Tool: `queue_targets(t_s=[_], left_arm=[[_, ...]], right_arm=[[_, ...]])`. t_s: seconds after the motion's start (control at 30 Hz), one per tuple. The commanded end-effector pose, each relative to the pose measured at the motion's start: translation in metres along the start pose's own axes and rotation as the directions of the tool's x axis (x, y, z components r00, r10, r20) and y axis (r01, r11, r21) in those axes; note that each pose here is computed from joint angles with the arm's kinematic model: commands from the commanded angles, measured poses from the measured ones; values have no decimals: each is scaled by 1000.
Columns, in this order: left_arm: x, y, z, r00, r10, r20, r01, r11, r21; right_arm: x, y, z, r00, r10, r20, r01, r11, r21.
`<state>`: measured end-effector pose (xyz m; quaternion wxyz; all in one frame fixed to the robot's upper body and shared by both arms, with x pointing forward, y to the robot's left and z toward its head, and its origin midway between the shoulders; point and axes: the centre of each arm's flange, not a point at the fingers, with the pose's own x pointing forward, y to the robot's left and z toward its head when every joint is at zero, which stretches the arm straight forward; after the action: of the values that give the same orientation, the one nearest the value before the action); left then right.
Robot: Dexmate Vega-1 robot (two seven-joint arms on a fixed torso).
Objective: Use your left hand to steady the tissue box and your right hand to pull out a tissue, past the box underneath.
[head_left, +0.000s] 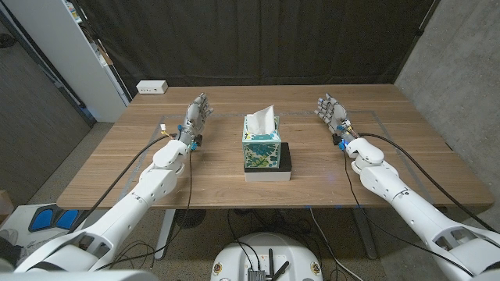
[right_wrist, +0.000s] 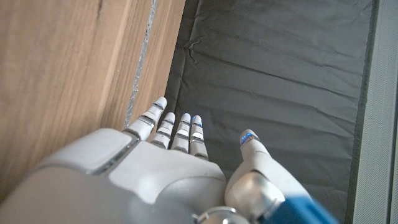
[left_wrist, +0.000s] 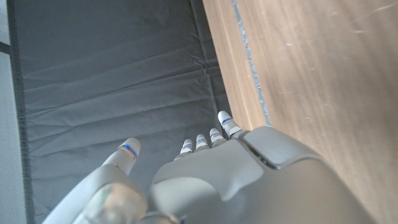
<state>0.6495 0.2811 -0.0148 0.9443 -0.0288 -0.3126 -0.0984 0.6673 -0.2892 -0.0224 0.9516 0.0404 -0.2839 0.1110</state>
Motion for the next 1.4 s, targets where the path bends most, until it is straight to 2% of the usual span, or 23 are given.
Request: queue_targets(t_s=[0.03, 0.4, 0.6, 0.87, 1.03, 1.4], left_arm=[[9, -9, 7, 999, 19, 46, -19, 1000, -15], [13, -4, 4, 999, 23, 41, -23, 1000, -3], [14, 2, 4, 999, 9, 42, -10, 999, 42], [15, 7, 11, 994, -36, 99, 21, 988, 154], [13, 8, 16, 988, -63, 138, 34, 978, 204], [2, 5, 20, 989, -71, 131, 36, 967, 251]], right_arm=[[10, -14, 0, 1000, -19, 11, 19, 1000, 19], [14, -16, 4, 999, -39, 30, 39, 999, -3], [13, -16, 5, 999, -44, 27, 45, 999, -17], [12, -12, 5, 999, -45, 19, 45, 998, -32], [10, -10, 6, 999, -41, 10, 41, 998, -40], [6, -9, 13, 999, -34, 8, 34, 997, -63]])
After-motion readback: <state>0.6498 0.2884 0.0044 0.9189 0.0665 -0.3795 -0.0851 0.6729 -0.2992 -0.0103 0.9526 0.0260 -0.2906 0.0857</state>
